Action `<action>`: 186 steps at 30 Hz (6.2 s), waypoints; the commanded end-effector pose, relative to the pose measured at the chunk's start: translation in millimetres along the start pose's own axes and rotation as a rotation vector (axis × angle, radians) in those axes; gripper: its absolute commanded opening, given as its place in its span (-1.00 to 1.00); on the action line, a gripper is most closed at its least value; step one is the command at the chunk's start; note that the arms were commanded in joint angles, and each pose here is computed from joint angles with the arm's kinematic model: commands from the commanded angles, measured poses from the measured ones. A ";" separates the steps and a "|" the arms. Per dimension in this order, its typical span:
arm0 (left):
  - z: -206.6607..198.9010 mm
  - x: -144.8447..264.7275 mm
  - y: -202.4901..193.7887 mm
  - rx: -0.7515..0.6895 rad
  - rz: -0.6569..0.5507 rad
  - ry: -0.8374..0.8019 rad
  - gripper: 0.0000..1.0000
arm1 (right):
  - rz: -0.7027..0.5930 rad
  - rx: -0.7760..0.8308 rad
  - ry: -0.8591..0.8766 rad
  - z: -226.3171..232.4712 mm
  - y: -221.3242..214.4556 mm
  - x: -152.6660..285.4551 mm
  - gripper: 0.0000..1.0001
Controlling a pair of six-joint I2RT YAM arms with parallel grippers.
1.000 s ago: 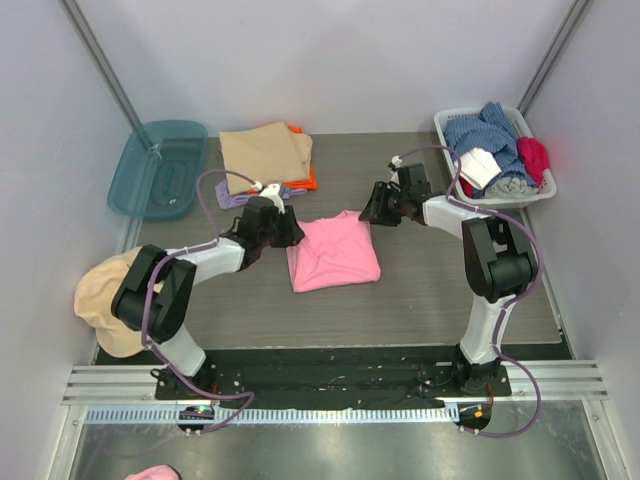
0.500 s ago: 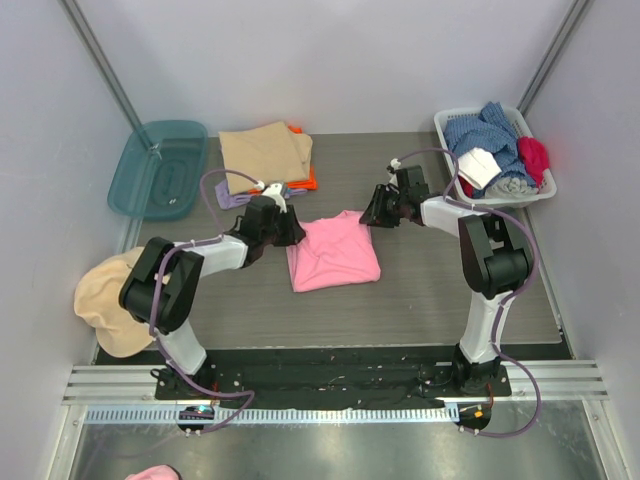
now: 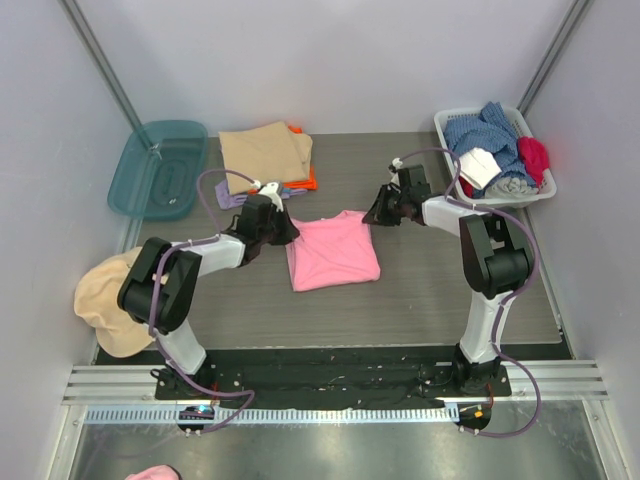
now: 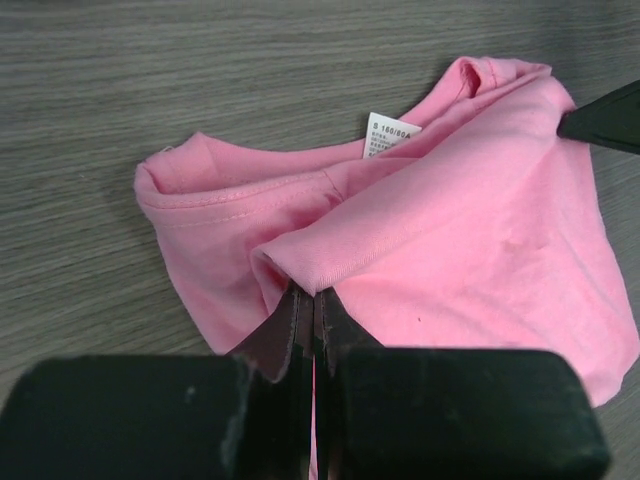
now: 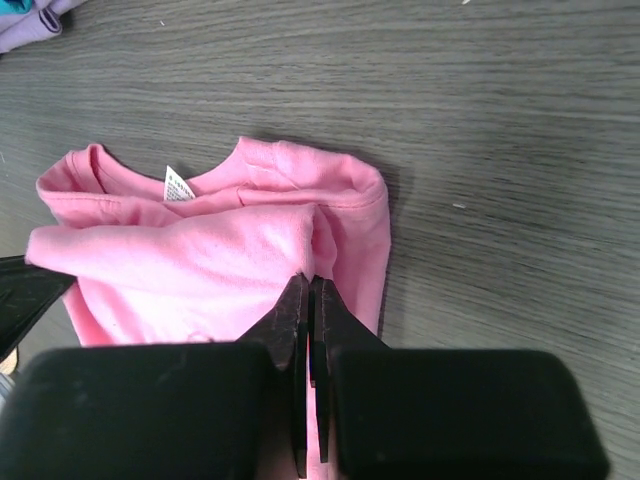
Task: Fold and stack the t-shirts
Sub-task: Fold the tshirt
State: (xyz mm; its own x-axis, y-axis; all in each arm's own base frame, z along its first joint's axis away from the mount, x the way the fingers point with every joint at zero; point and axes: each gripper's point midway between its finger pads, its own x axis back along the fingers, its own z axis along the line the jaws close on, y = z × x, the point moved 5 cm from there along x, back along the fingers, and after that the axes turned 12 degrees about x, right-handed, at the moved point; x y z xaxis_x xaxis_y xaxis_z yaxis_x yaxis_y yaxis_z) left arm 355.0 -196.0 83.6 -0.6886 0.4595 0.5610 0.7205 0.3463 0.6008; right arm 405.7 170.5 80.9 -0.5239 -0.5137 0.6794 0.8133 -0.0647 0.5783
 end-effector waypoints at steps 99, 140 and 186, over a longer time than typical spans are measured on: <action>55.3 126.9 -13.3 0.257 -0.214 0.226 0.16 | 0.089 0.635 -0.124 230.5 -45.4 -33.7 0.31; 49.4 111.4 -23.3 0.283 -0.158 0.140 0.16 | 0.025 0.630 -0.214 212.7 -20.6 -53.8 0.31; 8.0 41.6 -31.6 0.265 0.013 -0.189 0.20 | -0.038 0.317 -0.796 3.6 -37.3 69.9 0.39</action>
State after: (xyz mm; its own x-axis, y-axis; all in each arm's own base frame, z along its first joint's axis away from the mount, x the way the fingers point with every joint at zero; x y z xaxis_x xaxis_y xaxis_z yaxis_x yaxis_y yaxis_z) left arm 309.0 -185.4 69.9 -0.6489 0.6124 0.4516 0.7604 0.5438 0.3552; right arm 330.1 158.0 111.9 -0.6553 0.1417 0.7419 0.7462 0.2736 0.6069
